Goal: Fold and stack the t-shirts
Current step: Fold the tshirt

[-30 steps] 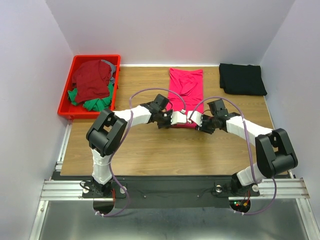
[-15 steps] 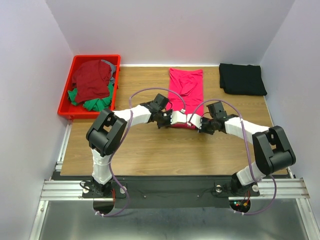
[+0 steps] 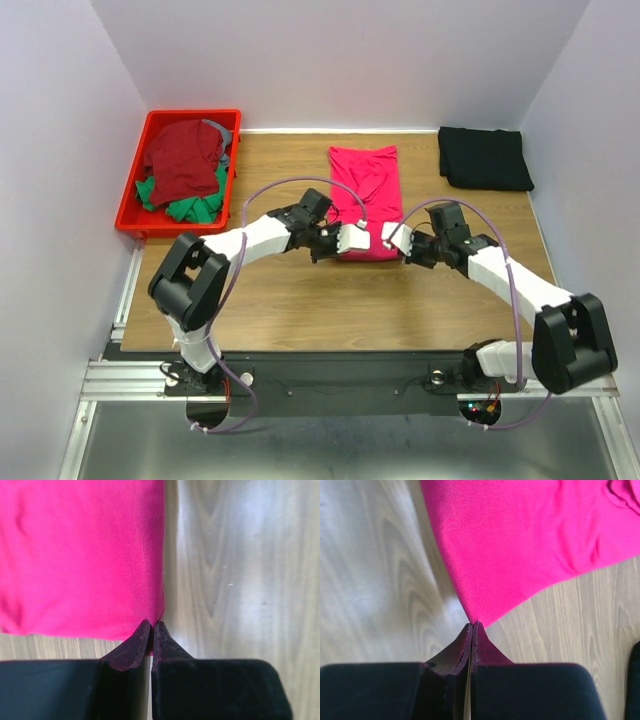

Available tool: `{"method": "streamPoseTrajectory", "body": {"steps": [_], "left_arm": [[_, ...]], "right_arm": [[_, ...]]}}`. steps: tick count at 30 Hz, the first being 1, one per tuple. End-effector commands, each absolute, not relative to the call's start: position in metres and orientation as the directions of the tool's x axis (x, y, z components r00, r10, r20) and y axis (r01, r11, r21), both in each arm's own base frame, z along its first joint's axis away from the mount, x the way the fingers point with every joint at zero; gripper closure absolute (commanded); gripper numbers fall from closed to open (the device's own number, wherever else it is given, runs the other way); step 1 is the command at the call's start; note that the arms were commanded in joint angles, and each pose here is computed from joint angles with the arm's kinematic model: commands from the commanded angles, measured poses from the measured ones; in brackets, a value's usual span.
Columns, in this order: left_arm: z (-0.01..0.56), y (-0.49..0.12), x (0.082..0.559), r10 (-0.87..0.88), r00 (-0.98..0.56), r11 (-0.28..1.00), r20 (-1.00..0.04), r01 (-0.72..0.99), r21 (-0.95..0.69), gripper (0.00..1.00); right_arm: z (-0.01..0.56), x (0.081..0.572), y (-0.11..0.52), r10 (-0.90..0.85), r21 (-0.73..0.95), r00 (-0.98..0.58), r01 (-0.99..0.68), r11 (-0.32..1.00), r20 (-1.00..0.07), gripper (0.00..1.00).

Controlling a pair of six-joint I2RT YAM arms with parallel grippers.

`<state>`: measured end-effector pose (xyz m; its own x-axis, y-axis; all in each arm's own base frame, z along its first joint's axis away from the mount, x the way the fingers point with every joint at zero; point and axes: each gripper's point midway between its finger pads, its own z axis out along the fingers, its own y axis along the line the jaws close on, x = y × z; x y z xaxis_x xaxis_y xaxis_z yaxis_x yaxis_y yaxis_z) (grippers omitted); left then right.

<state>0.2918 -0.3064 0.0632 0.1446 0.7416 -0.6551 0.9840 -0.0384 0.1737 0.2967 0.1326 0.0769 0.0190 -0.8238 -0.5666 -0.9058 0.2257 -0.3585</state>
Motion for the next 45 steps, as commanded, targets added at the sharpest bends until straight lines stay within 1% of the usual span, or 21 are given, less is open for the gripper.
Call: {"method": "streamPoseTrajectory", "body": {"steps": [1,7,9,11,12,15,17,18,19,22,26,30,32,35,36,38,40,41,42,44,45], "left_arm": [[0.090,-0.309,0.260,0.701,0.158,-0.066,-0.696,0.985,0.157,1.00],[0.107,-0.309,0.227,0.680,0.172,-0.090,-0.713,0.984,0.151,1.00],[0.109,-0.311,0.212,0.680,0.181,-0.121,-0.711,0.983,0.134,1.00],[0.111,-0.310,0.193,0.680,0.189,-0.160,-0.709,0.981,0.108,1.00],[0.109,-0.310,0.186,0.684,0.186,-0.173,-0.705,0.981,0.091,1.00],[0.118,-0.309,0.167,0.670,0.202,-0.204,-0.714,0.975,0.085,1.00],[0.127,-0.312,0.147,0.648,0.231,-0.246,-0.726,0.965,0.088,1.00],[0.134,-0.312,0.138,0.630,0.247,-0.265,-0.737,0.960,0.095,1.00],[0.135,-0.313,0.124,0.625,0.256,-0.297,-0.738,0.952,0.079,1.00],[0.150,-0.312,0.098,0.593,0.244,-0.339,-0.768,0.940,0.038,1.00],[0.166,-0.312,0.081,0.571,0.205,-0.374,-0.795,0.927,-0.030,1.00],[0.174,-0.310,0.069,0.562,0.192,-0.420,-0.805,0.904,-0.078,1.00],[0.176,-0.310,0.069,0.562,0.194,-0.424,-0.804,0.903,-0.078,1.00],[0.180,-0.308,0.084,0.564,0.203,-0.409,-0.801,0.911,-0.058,1.00],[0.182,-0.305,0.097,0.565,0.189,-0.385,-0.803,0.921,-0.054,1.00],[0.187,-0.305,0.113,0.565,0.203,-0.386,-0.800,0.922,-0.039,1.00],[0.187,-0.305,0.136,0.587,0.180,-0.353,-0.789,0.934,-0.050,1.00],[0.187,-0.304,0.145,0.582,0.188,-0.361,-0.791,0.932,-0.044,1.00],[0.176,-0.305,0.154,0.606,0.162,-0.355,-0.778,0.931,-0.082,1.00],[0.176,-0.301,0.179,0.624,0.135,-0.318,-0.770,0.943,-0.093,1.00],[0.164,-0.301,0.191,0.642,0.116,-0.311,-0.758,0.943,-0.119,1.00]], "right_arm": [[0.101,0.277,0.137,-0.796,-0.316,0.002,-0.918,0.239,-0.606,0.99],[0.119,0.246,0.134,-0.790,-0.296,0.019,-0.933,0.207,-0.613,1.00],[0.118,0.235,0.130,-0.799,-0.279,0.015,-0.941,0.192,-0.602,0.99],[0.125,0.221,0.131,-0.787,-0.256,0.022,-0.951,0.174,-0.617,1.00],[0.132,0.222,0.132,-0.783,-0.277,0.038,-0.945,0.174,-0.621,0.99],[0.143,0.194,0.129,-0.775,-0.247,0.060,-0.961,0.126,-0.629,1.00],[0.157,0.177,0.129,-0.756,-0.286,0.133,-0.955,0.074,-0.641,0.99],[0.158,0.163,0.128,-0.750,-0.265,0.139,-0.963,0.049,-0.646,0.99],[0.162,0.157,0.127,-0.746,-0.287,0.178,-0.958,0.018,-0.642,0.99],[0.176,0.131,0.124,-0.717,-0.322,0.244,-0.946,-0.028,-0.653,0.99],[0.188,0.119,0.124,-0.692,-0.338,0.259,-0.941,-0.023,-0.674,0.99],[0.196,0.133,0.129,-0.694,-0.320,0.237,-0.947,-0.010,-0.680,0.99],[0.199,0.143,0.133,-0.694,-0.313,0.221,-0.950,0.006,-0.685,0.99],[0.207,0.167,0.141,-0.697,-0.319,0.219,-0.948,0.015,-0.683,0.99],[0.208,0.175,0.143,-0.700,-0.320,0.219,-0.947,0.015,-0.680,0.99],[0.215,0.187,0.147,-0.702,-0.334,0.235,-0.943,0.004,-0.673,0.99],[0.206,0.202,0.150,-0.718,-0.311,0.228,-0.950,-0.017,-0.657,1.00],[0.199,0.212,0.152,-0.729,-0.290,0.217,-0.957,-0.027,-0.649,0.99],[0.198,0.221,0.155,-0.731,-0.300,0.227,-0.953,-0.031,-0.644,0.99],[0.192,0.236,0.157,-0.740,-0.297,0.227,-0.954,-0.039,-0.634,0.99],[0.184,0.251,0.159,-0.744,-0.277,0.213,-0.960,-0.039,-0.633,0.99]]}}
